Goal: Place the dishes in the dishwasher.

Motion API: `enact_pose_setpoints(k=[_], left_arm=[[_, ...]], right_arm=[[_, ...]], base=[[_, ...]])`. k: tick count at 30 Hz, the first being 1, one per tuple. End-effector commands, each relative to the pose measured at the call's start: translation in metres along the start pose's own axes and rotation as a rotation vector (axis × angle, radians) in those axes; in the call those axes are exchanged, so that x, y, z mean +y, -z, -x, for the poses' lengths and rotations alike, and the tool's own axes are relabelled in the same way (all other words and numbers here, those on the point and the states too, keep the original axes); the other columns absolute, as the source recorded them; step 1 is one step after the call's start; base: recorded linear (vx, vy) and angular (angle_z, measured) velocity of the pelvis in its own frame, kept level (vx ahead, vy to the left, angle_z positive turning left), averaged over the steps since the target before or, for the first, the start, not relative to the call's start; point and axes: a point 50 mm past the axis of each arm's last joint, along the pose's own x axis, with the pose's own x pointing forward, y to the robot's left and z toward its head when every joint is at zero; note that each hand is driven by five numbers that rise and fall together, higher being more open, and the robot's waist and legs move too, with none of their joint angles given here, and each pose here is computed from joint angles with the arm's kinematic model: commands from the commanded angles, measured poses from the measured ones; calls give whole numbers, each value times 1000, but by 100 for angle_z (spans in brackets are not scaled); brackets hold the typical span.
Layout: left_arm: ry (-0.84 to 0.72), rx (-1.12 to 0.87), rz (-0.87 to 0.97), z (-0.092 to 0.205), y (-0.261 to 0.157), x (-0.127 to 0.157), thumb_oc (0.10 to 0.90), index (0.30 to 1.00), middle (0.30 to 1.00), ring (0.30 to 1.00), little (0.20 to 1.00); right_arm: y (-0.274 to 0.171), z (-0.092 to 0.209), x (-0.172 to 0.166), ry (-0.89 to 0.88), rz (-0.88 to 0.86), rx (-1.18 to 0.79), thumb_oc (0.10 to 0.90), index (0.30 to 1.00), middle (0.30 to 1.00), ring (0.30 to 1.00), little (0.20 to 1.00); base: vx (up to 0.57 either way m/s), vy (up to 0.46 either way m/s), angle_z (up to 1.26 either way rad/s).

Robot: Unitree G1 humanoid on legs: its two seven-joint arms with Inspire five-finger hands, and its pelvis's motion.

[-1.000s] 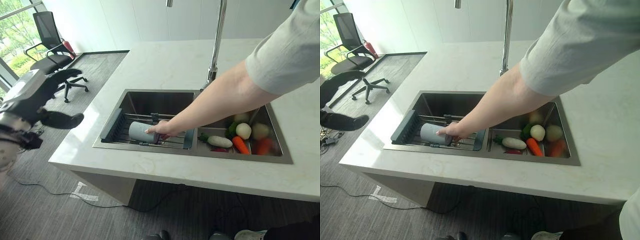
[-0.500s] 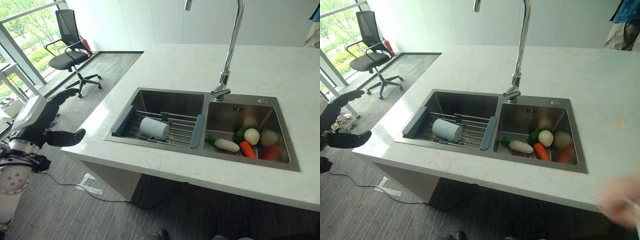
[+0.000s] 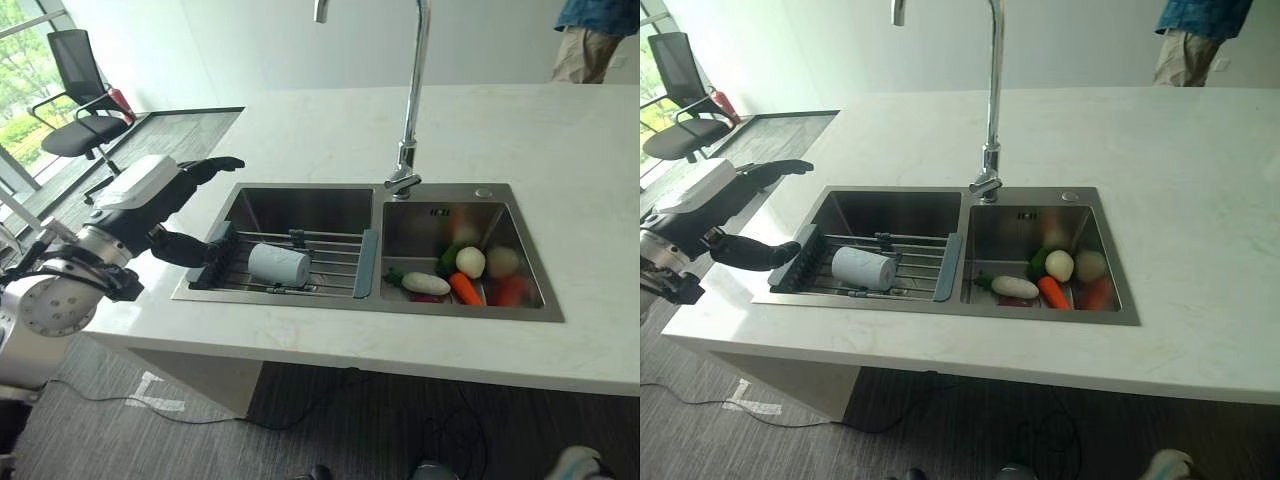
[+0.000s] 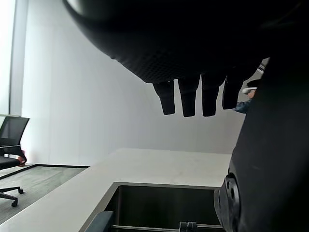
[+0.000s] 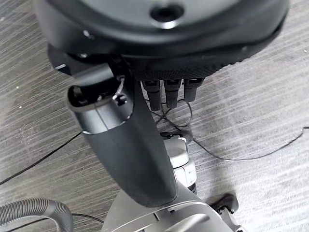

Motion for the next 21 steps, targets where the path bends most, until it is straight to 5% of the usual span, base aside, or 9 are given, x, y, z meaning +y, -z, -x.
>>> enact_pose_setpoints(k=[1, 21], left_arm=[[-187, -62, -65, -8, -11, 63, 800, 900, 900, 900, 900], [230, 83, -65, -39, 6, 49, 800, 900, 900, 900, 900]], right_arm=[[-18, 1, -12, 17, 62, -55, 800, 900, 900, 900, 900], [-44, 9, -41, 53, 105, -128, 800, 900, 900, 900, 900]], base=[[72, 18, -11], [37, 53, -13]])
